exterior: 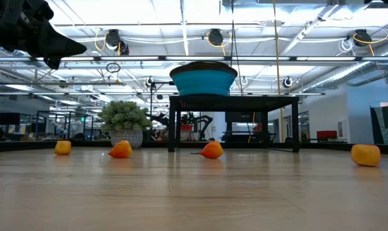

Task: Pick & Place Fruit
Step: Put the orange into the blue strainer bowl on the shelf

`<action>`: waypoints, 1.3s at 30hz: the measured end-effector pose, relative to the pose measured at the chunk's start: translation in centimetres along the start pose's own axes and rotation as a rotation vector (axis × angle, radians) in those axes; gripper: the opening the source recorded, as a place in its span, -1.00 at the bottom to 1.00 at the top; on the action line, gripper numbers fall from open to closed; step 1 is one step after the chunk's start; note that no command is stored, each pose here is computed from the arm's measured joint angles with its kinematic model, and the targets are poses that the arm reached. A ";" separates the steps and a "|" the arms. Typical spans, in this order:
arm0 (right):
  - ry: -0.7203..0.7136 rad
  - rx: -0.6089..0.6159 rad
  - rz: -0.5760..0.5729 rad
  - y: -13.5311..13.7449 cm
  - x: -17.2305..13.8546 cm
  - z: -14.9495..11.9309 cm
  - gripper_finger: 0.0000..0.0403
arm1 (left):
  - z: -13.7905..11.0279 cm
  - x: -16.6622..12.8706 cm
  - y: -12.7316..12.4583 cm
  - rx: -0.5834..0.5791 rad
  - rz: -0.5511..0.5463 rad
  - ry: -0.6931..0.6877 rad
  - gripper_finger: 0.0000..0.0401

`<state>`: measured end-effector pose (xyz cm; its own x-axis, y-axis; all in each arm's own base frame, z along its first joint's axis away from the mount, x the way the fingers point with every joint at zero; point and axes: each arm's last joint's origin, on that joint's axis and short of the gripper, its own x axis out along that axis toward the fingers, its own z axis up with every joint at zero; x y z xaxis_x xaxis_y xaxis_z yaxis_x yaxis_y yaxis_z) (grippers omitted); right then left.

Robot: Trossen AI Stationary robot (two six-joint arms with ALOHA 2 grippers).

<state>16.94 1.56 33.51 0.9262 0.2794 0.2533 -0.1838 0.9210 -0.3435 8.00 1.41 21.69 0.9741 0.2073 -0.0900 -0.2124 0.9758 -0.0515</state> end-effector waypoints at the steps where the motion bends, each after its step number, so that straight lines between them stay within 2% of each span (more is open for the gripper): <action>1: 0.009 0.025 -0.023 -0.1 0.0 0.0 -0.23 | 0.0 0.0 0.0 0.000 0.000 0.000 -0.89; 5: 0.073 0.164 -0.179 -0.5 0.3 -0.7 -0.23 | 0.0 0.0 0.0 0.000 0.001 0.000 -0.89; 8: 0.129 0.215 -0.243 -0.5 0.8 -1.6 -0.23 | 0.0 0.0 0.0 0.000 0.000 0.000 -0.89; 14: 0.261 0.215 -0.332 -0.7 2.3 -4.2 -0.23 | 0.0 0.0 0.0 0.000 0.000 0.000 -0.89; 20: 0.357 0.214 -0.381 -2.1 3.5 -6.0 -0.23 | 0.0 0.0 0.0 0.000 0.000 0.000 -0.89; 31: 0.572 0.201 -0.480 -7.4 6.5 -5.6 -0.23 | 0.0 0.0 0.0 0.000 0.000 0.000 -0.89; 39: 0.620 0.114 -0.559 -11.7 7.8 -6.0 -0.23 | 0.0 0.0 0.0 0.000 0.000 0.000 -0.89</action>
<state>28.35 -8.70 34.10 0.8975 -0.3955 -0.1951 0.3547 0.9103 -0.2136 8.01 1.41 21.69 0.9741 0.2076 -0.0900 -0.2127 0.9758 -0.0511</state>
